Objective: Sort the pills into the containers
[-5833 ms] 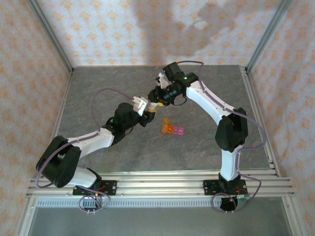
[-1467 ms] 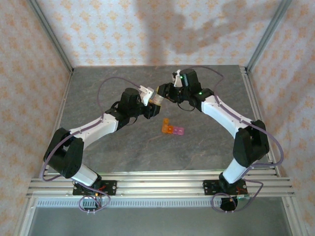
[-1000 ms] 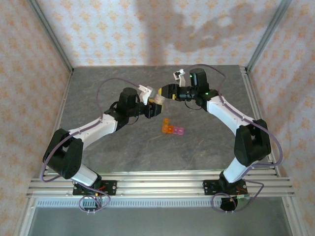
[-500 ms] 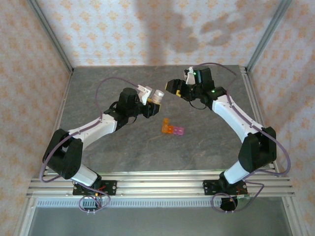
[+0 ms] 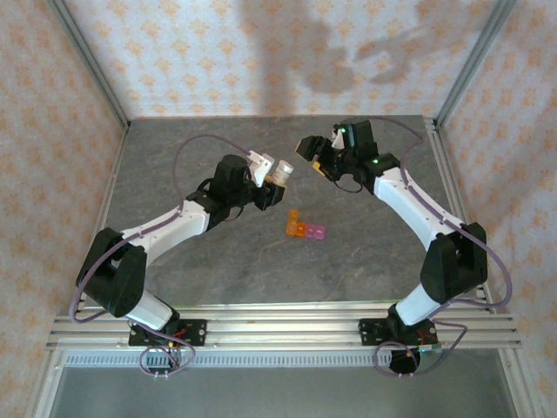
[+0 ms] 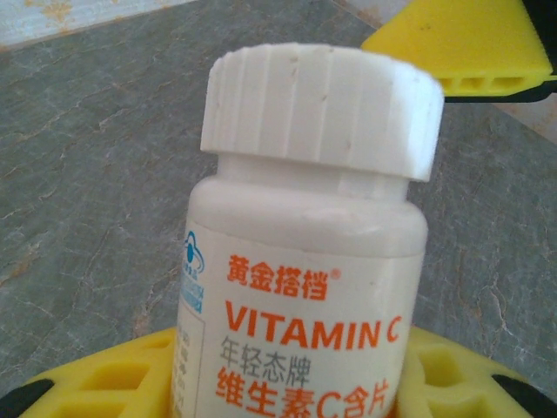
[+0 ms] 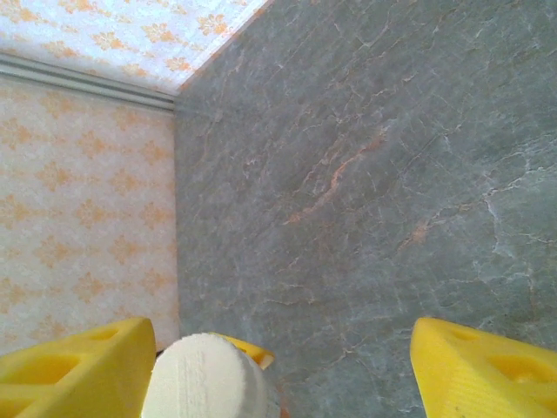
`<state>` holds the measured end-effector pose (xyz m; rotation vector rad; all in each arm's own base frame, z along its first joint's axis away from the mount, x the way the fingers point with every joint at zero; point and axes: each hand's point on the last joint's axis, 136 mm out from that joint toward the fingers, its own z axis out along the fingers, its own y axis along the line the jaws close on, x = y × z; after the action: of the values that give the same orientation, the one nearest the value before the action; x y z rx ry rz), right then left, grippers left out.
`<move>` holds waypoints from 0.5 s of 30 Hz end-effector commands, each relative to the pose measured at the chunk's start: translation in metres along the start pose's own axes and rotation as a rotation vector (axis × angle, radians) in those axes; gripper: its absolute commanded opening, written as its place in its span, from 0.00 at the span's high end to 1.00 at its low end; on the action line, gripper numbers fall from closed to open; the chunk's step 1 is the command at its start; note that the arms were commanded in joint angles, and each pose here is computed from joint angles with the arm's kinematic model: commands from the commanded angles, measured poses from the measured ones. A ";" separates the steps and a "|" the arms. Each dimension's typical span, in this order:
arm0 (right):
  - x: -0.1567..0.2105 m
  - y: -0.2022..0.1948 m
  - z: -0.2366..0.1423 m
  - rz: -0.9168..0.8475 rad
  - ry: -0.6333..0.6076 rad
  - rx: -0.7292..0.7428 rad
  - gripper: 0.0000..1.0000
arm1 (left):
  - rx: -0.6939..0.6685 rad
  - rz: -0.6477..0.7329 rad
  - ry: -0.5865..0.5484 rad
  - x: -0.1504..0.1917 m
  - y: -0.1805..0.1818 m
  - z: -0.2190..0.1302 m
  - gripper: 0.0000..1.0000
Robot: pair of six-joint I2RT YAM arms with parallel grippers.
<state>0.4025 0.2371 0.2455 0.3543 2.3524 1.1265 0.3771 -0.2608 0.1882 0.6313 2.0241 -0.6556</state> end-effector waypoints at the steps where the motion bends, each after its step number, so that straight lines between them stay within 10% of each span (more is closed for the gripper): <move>1: -0.006 0.002 0.005 0.032 -0.028 -0.018 0.23 | -0.002 0.032 -0.014 -0.010 -0.002 0.005 1.00; 15: 0.022 0.021 0.027 -0.006 0.051 -0.053 0.27 | 0.005 0.041 -0.010 -0.013 -0.009 0.009 1.00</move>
<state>0.3974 0.2669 0.2341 0.3353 2.3828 1.1773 0.3771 -0.2707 0.1858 0.6512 2.0285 -0.6633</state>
